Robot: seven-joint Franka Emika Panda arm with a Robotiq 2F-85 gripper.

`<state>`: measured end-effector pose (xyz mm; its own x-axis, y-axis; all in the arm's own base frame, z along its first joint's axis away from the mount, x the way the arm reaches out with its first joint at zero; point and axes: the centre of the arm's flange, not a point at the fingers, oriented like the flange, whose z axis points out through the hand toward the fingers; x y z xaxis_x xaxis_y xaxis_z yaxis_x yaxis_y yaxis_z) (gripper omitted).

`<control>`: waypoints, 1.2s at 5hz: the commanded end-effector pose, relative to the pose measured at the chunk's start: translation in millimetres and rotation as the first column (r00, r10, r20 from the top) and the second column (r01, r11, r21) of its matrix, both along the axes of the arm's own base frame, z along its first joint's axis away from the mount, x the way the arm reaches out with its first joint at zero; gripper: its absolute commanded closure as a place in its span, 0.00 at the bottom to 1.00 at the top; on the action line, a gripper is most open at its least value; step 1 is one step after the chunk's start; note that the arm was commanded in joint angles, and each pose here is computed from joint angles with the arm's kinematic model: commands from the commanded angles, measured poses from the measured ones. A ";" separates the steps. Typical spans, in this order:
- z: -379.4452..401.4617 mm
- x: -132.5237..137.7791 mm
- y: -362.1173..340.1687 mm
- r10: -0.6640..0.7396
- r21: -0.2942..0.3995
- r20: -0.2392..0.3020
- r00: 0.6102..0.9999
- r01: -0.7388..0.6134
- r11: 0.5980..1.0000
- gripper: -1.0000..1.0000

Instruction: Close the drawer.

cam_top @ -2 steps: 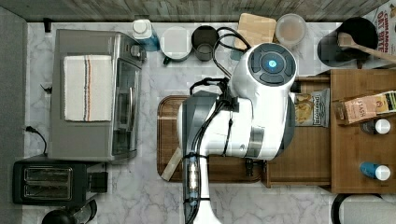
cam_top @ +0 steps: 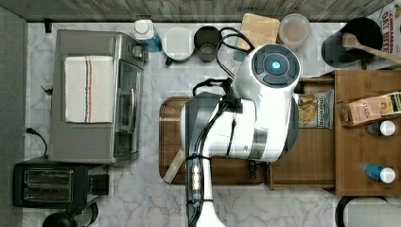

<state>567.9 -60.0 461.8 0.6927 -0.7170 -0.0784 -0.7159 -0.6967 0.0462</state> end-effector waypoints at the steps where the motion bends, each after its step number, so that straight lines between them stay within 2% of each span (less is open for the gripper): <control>1: -34.3 -14.4 27.4 0.291 0.061 0.069 0.954 -0.295 0.954 1.00; 2: -57.1 -20.8 35.1 0.484 0.056 0.099 0.869 -0.491 0.870 1.00; 3: -83.6 -27.7 48.4 0.638 0.006 0.072 0.767 -0.640 0.769 1.00; 4: -114.1 -38.8 66.0 0.718 -0.094 0.018 0.696 -0.714 0.694 1.00; 5: -137.1 -43.7 69.8 0.751 -0.083 0.009 0.660 -0.748 0.658 1.00; 6: -148.9 -41.0 60.7 0.764 -0.086 -0.013 0.645 -0.762 0.642 1.00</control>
